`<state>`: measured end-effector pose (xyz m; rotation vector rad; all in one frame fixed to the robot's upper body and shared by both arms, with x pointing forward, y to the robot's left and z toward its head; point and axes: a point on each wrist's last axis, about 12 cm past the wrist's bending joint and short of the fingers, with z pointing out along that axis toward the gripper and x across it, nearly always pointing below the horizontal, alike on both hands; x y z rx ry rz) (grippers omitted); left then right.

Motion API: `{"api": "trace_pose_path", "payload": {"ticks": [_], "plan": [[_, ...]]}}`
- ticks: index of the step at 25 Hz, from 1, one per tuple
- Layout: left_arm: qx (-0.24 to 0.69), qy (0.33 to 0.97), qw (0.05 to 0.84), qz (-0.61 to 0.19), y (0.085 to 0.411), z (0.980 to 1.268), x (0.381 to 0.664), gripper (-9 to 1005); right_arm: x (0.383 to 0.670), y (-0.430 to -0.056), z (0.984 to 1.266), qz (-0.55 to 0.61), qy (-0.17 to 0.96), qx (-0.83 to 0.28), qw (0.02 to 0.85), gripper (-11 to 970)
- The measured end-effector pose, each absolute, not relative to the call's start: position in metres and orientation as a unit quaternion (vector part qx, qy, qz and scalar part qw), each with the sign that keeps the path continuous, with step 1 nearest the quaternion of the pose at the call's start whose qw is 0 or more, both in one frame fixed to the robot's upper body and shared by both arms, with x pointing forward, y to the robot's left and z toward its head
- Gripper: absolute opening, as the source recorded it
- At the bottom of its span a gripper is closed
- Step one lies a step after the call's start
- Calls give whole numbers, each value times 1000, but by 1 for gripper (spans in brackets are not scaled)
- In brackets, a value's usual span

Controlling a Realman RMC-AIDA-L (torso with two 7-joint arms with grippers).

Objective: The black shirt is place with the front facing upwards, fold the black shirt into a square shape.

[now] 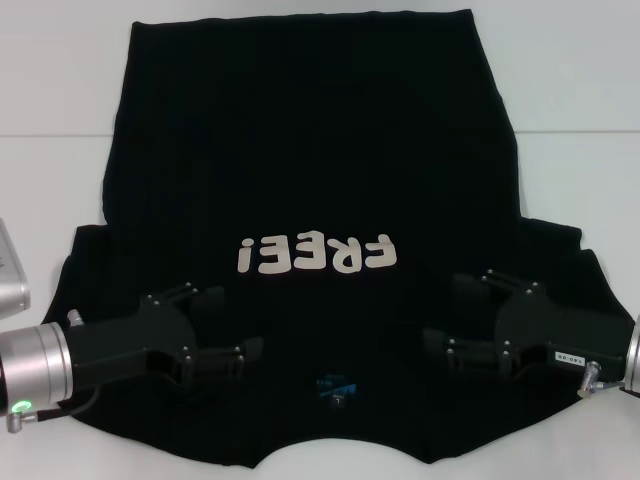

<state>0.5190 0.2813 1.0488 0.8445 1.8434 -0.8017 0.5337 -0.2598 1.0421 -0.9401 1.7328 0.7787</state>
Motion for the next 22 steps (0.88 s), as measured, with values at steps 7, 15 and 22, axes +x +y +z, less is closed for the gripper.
{"api": "trace_pose_path", "payload": {"ticks": [7, 15, 22], "plan": [[343, 750, 462, -327, 281, 1049, 519, 947, 533, -260, 1042, 321, 713, -386, 489, 924], [280, 766, 447, -368, 287, 1056, 520, 948, 534, -260, 1042, 321, 713, -387, 489, 924], [114, 801, 413, -418, 324, 1083, 540, 947, 534, -259, 1043, 324, 712, -387, 489, 924]]}}
